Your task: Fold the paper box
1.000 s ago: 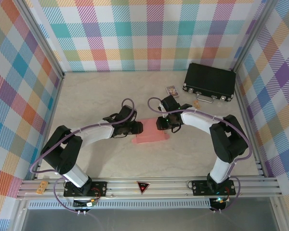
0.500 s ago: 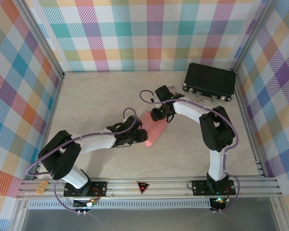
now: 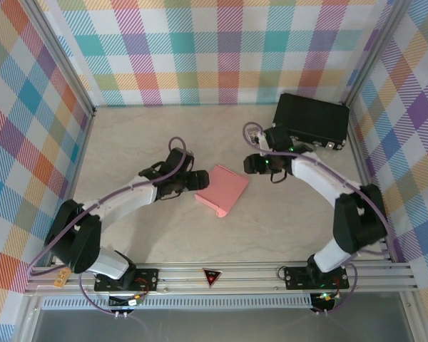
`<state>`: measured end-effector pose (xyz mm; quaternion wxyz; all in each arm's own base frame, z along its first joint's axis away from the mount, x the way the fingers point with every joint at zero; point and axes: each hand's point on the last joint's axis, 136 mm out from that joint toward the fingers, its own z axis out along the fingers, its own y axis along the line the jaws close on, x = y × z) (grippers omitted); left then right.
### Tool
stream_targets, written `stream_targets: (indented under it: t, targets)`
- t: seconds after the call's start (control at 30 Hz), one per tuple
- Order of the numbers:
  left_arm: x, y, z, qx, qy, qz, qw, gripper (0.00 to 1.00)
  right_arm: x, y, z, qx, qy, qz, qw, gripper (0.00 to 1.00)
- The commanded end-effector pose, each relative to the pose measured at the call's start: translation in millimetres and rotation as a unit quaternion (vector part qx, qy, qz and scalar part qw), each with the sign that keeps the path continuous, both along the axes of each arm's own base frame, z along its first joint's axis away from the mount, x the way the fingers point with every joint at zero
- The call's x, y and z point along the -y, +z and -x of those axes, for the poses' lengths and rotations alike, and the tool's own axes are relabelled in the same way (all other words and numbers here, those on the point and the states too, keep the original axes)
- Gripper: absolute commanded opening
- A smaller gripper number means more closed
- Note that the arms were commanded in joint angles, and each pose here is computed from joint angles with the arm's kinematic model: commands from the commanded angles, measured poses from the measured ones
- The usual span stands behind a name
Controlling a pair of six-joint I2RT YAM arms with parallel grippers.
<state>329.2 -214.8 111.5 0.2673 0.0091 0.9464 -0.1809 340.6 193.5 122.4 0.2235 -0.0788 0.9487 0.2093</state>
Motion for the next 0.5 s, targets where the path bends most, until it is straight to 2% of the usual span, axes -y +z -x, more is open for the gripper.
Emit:
stream_targets:
  t: [0.0, 0.17, 0.27, 0.47]
  targets:
    - [16, -10, -15, -0.003, -0.099, -0.005, 0.995, 0.78, -22, -13, 32, -0.057, -0.015, -0.107, 0.993, 0.58]
    - [26, -34, -38, -0.028, -0.128, -0.001, 0.991, 0.76, -36, -28, 55, -0.081, -0.028, -0.212, 0.974, 0.6]
    - [33, -41, -38, -0.036, -0.138, 0.008, 0.99, 0.75, -39, -37, 56, -0.085, -0.037, -0.229, 0.969, 0.61]
    - [44, -43, -24, -0.054, -0.138, 0.046, 0.988, 0.63, -54, -50, 46, -0.1, -0.031, -0.259, 0.96, 0.61]
